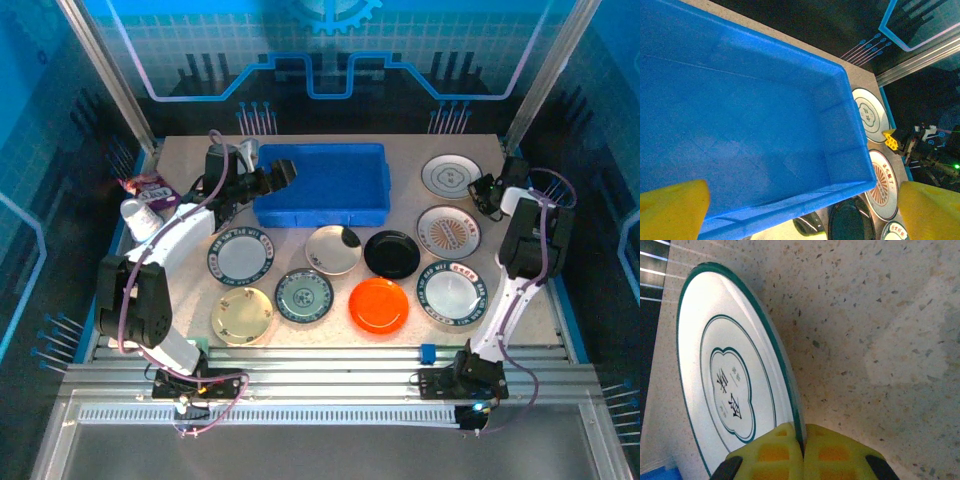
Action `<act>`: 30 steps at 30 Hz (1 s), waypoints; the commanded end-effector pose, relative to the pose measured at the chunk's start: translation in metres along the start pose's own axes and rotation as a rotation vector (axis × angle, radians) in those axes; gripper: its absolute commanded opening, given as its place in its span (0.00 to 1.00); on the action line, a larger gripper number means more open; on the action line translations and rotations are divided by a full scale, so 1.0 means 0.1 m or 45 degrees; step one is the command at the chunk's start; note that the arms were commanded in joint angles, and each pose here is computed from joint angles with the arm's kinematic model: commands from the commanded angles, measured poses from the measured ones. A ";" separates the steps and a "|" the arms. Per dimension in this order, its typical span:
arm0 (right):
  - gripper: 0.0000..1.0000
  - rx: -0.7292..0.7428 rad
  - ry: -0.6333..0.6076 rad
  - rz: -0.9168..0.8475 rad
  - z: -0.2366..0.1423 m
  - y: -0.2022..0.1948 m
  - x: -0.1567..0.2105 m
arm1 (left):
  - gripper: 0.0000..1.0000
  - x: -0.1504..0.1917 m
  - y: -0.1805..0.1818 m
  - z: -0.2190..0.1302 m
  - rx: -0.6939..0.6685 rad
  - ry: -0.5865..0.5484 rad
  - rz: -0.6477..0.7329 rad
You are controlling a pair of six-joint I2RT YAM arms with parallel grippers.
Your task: Place the plates into the plastic bin on the countertop
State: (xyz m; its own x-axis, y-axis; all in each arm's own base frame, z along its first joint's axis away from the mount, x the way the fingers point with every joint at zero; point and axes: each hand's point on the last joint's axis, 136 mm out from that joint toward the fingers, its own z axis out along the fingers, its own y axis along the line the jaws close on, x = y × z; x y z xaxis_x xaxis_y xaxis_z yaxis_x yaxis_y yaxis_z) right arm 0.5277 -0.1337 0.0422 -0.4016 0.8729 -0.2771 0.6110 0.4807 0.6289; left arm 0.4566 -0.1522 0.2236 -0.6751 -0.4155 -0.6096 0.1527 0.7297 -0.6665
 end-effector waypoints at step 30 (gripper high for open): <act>0.00 -0.724 0.351 -0.510 -1.29 2.47 1.35 | 0.90 -0.35 -0.34 0.42 0.198 0.019 -0.050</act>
State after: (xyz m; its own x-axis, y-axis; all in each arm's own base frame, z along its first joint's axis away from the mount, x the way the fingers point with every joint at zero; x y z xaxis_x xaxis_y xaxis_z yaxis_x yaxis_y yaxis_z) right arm 0.5403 0.0545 0.2607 -0.6348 0.6270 -0.4517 0.0280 0.6028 0.7974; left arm 0.4956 -0.1720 0.2375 -0.6884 -0.4410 -0.5758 0.1900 0.6566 -0.7300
